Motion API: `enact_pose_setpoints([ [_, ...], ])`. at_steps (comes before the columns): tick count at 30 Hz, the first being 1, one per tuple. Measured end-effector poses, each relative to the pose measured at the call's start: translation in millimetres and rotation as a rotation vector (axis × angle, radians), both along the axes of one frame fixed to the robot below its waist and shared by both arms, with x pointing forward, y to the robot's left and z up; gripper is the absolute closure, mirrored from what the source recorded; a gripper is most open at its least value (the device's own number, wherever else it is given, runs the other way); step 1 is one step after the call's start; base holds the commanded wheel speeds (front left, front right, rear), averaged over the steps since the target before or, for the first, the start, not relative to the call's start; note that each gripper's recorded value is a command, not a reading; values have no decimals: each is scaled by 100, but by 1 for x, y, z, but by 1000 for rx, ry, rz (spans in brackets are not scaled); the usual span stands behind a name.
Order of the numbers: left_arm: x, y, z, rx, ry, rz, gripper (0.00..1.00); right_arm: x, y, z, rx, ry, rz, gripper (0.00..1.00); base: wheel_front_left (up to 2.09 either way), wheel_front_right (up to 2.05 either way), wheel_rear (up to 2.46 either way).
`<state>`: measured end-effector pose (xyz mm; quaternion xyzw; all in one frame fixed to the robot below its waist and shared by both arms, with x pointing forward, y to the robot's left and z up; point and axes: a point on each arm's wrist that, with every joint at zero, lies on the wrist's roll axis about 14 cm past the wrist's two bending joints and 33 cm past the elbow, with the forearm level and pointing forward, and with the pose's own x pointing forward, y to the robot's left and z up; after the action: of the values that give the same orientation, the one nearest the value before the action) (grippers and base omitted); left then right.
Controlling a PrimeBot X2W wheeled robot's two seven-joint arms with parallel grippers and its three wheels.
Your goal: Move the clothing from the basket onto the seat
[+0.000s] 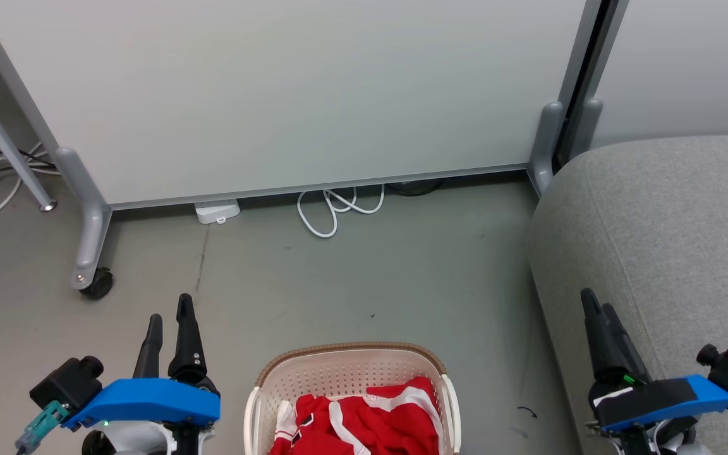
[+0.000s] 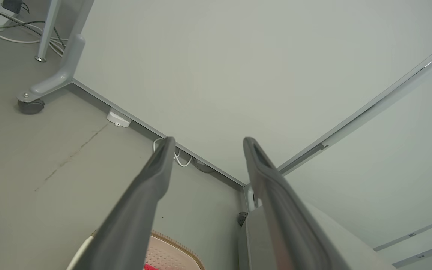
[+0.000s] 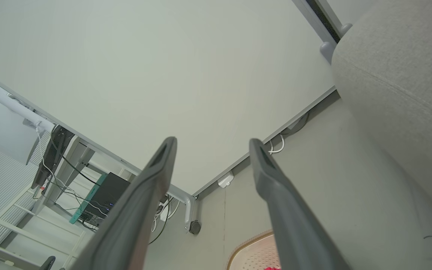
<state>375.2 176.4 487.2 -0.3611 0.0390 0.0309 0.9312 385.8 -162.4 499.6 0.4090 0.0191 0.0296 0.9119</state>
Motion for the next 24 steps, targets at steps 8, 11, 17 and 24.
enact_pose_setpoints([
  [8,-1,-3,0,115,-2,-16,0,0,4,2,-77,-20,4,0,0,0,0],
  [11,-1,-4,0,156,-5,-17,0,0,5,3,-112,-30,5,0,0,0,0],
  [17,-2,-7,1,234,-15,-24,0,0,7,6,-174,-49,7,0,0,0,0],
  [24,-2,-7,4,318,-30,-22,0,0,10,7,-247,-68,13,0,0,0,0],
])
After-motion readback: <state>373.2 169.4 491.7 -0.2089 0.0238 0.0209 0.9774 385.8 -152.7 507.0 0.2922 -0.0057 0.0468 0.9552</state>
